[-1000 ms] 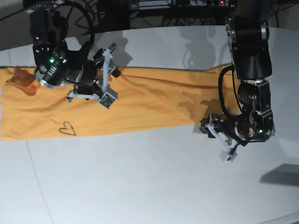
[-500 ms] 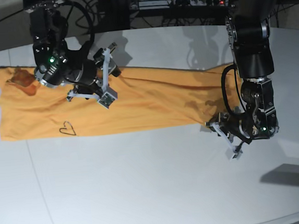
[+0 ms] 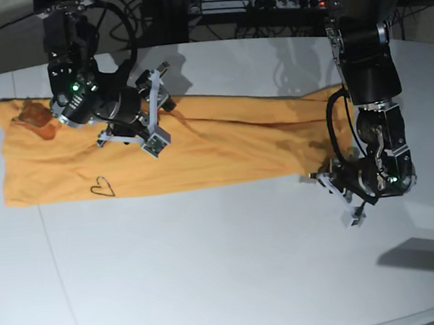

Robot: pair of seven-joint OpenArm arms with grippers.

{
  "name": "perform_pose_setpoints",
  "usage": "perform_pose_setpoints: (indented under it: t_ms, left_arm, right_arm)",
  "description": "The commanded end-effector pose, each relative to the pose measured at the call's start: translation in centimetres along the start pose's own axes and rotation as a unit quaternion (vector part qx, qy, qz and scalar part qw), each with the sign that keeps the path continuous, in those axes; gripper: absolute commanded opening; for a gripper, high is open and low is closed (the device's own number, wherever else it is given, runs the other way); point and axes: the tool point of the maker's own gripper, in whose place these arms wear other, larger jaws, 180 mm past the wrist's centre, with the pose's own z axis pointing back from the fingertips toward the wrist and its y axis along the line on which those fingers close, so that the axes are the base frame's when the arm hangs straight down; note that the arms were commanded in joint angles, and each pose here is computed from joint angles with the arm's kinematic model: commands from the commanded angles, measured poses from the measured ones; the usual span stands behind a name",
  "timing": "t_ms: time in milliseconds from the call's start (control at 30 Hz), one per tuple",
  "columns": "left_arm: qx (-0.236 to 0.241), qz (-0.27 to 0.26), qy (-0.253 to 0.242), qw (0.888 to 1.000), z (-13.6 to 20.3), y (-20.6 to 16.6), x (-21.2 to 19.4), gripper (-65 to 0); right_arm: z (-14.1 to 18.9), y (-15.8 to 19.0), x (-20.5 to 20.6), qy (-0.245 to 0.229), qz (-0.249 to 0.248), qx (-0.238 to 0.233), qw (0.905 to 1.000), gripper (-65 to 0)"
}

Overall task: Fold the T-shirt properly
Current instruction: 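Grasp the strip end with the left gripper, then hold both strip ends and lift them slightly off the table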

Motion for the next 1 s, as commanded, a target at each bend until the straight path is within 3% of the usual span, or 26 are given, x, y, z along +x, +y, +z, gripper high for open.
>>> perform_pose_setpoints:
  t_ms: [0,433,967]
  left_arm:
    - [0.005,-0.006,-0.023,1.0,1.1,0.1,1.4,-65.0]
    - [0.026,-0.049,-0.077,0.995,3.8,-1.0,2.9,-65.0]
    - [0.042,-0.092,-0.077,0.992,4.9,-2.4,-1.2,-65.0]
  right_arm:
    - [0.4,-0.2,1.3,-0.023,0.003,-0.003,0.9997,-38.0]
    - [0.4,0.0,1.2,-0.022,0.002,-0.001,0.9998,-38.0]
    - [0.3,-0.1,1.2,-0.022,0.002,-0.001,0.9998,-38.0]
